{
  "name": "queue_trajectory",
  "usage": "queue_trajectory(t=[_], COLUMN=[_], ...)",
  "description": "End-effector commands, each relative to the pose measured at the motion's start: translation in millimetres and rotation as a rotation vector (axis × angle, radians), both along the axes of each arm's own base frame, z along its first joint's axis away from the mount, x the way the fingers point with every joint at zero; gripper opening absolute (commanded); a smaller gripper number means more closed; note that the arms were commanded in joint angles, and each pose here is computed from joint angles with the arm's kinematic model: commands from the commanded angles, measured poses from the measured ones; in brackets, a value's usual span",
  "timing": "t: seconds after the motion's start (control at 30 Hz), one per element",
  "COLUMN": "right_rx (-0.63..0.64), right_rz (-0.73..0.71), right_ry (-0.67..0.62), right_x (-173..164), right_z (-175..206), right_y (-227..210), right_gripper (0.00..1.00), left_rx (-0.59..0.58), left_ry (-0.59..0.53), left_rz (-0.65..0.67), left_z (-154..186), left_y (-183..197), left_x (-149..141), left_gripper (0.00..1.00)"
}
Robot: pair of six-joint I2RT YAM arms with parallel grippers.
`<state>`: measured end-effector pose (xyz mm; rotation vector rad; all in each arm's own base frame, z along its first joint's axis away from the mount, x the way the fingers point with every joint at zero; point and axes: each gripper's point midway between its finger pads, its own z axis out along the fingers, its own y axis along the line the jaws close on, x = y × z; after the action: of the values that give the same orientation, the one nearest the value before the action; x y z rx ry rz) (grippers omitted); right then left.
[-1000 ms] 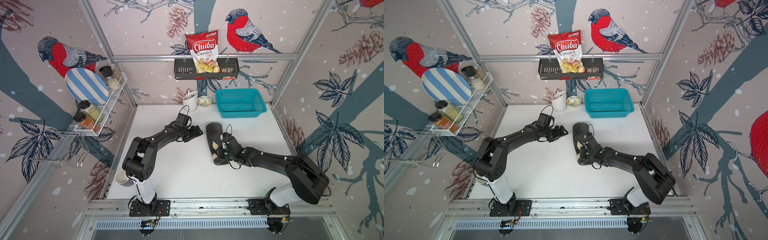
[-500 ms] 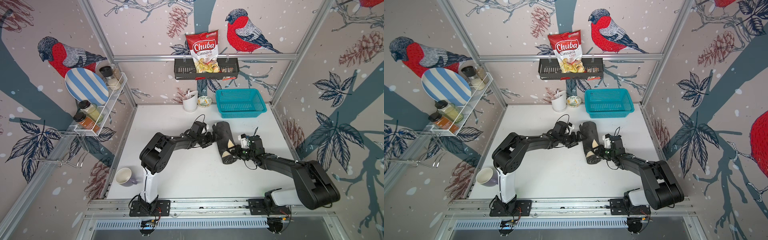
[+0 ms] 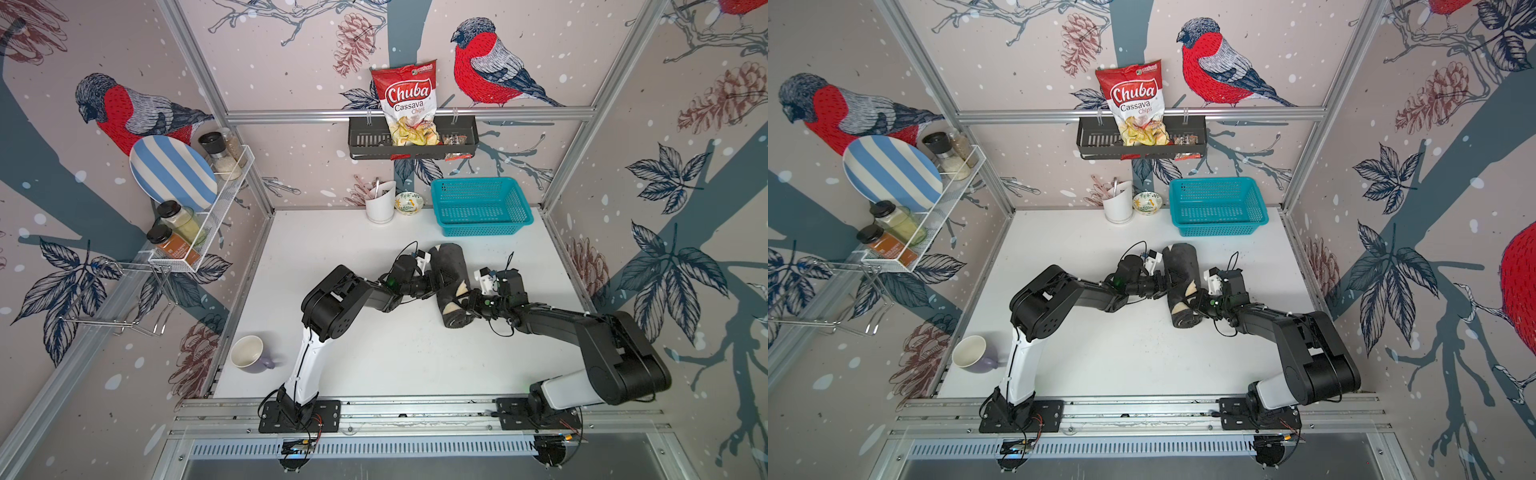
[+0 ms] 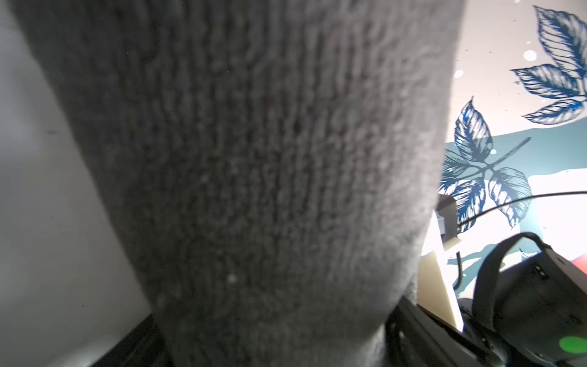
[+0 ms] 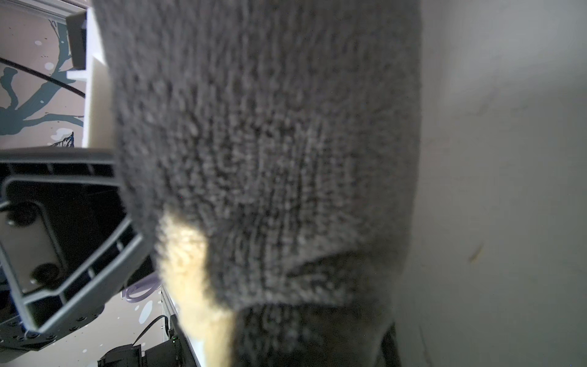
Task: Roll up the pillowcase
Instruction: Pick up the pillowcase at the center of the board.
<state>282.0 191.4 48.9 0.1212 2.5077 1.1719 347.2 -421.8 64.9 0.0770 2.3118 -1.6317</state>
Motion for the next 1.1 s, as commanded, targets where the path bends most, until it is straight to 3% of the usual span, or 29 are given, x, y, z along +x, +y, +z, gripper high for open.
queue_trajectory(t=[0.0, 0.23, 0.37, 0.47, 0.57, 0.6, 0.67, 0.73, 0.87, 0.93, 1.07], right_rx=[-0.055, -0.054, -0.061, -0.066, -0.081, -0.085, -0.103, -0.128, -0.21, -0.272, -0.36], right_rz=[0.007, 0.015, 0.019, 0.022, 0.017, 0.015, -0.002, -0.024, -0.116, -0.195, -0.347], right_ry=[0.084, 0.081, 0.083, 0.079, 0.069, 0.064, 0.044, 0.017, -0.091, -0.17, -0.295], right_x=[-15, -14, -15, -14, -11, -10, -5, 0, 19, 32, 58], right_z=[-18, -15, -16, -15, -11, -8, -3, 7, 42, 68, 111], right_y=[-6, -4, -4, -3, -4, -5, -8, -12, -29, -45, -78], right_gripper=[0.0, 0.0, 0.0, 0.0, 0.03, 0.07, 0.15, 0.4, 0.75, 1.0, 1.0], left_rx=[-0.103, -0.088, -0.092, -0.104, -0.126, -0.134, -0.139, -0.149, -0.17, -0.185, -0.196], left_ry=[-0.061, -0.063, -0.053, -0.053, -0.052, -0.059, -0.068, -0.083, -0.11, -0.127, -0.163], left_rz=[-0.067, -0.139, -0.175, -0.204, -0.212, -0.209, -0.201, -0.191, -0.148, -0.117, -0.067], left_z=[24, 11, 7, 7, 10, 14, 20, 31, 54, 68, 93], left_y=[-9, -26, -36, -43, -44, -43, -40, -36, -21, -8, 16], left_x=[-14, -25, -29, -32, -33, -33, -31, -28, -17, -8, 7], left_gripper=[0.93, 0.93, 0.87, 0.73, 0.5, 0.42, 0.37, 0.34, 0.32, 0.32, 0.32])
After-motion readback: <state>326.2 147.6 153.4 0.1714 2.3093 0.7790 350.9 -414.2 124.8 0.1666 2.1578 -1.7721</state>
